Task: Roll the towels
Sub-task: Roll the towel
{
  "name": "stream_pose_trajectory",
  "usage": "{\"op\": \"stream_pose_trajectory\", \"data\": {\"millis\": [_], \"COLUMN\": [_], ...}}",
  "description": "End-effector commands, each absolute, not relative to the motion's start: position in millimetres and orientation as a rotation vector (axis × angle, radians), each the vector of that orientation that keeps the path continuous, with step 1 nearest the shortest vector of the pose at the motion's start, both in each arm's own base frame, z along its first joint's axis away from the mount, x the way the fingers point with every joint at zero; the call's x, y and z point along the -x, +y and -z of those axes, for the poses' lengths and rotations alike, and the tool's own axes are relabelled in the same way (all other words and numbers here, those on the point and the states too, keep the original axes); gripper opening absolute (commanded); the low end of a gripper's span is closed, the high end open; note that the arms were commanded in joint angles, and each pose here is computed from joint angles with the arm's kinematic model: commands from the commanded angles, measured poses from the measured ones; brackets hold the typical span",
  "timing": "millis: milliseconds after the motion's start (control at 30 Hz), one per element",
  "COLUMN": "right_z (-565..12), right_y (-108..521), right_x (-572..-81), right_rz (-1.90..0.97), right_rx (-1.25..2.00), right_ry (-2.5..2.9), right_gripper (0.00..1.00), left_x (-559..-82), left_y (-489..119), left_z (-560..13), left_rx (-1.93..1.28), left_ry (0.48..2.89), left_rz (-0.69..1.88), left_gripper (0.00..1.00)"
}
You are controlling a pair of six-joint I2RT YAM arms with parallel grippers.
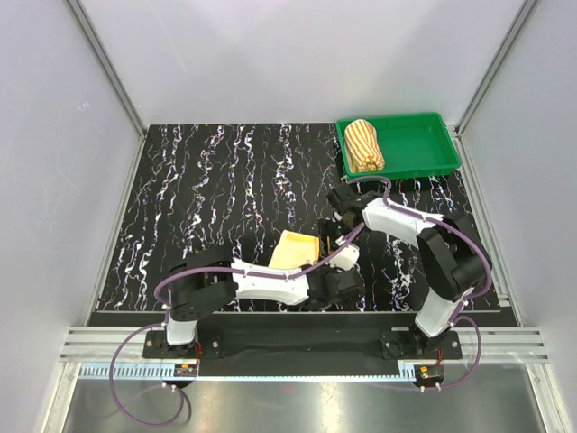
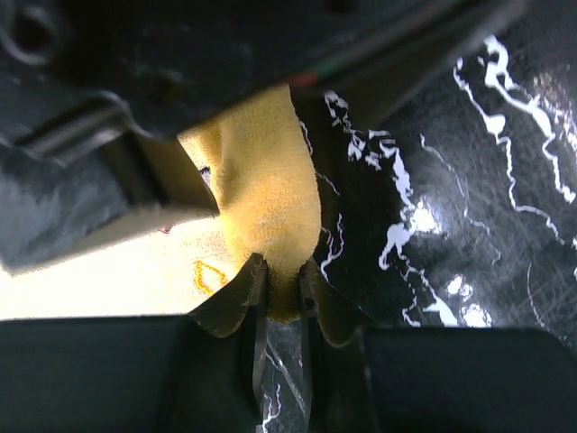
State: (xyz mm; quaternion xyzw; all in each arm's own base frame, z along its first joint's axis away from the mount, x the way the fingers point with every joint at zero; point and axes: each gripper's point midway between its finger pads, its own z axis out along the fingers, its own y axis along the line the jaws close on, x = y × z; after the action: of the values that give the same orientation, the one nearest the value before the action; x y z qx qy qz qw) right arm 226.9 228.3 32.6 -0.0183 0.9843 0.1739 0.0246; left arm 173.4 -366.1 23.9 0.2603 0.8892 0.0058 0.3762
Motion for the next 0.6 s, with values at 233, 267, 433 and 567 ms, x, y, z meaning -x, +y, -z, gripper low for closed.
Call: {"op": "stream_pose_trajectory", "data": {"millis": [233, 267, 433, 567], "right_z": [-132.6, -140.0, -178.6, -187.6], "right_y": [150.1, 143.7, 154.1, 176.5], "right_x": [-281.8, -284.1, -274.6, -266.4], "right_rz": [-0.444, -0.416, -0.613, -0.85], "right_rx": [-0.197, -0.216, -0.234, -0.212], "right_ry": [2.7, 2.665, 2.488, 2.361], "right_gripper": [0.87, 0.89, 0.93, 0.95], "left_x": [-175.1, -171.5, -180.6, -184.2], "left_y": [-363.5, -364.9, -354.6, -348.7], "left_z": [-40.3, -42.5, -61.1, -79.6], "left_rx": [-0.518, -0.507, -0.328, -0.208], "left_ry": [2.361, 2.381, 2.4, 2.396], "left_rz": [0.298, 0.358, 0.669, 0.955], "left_gripper": [0.08, 0.08, 0.07, 0.07]}}
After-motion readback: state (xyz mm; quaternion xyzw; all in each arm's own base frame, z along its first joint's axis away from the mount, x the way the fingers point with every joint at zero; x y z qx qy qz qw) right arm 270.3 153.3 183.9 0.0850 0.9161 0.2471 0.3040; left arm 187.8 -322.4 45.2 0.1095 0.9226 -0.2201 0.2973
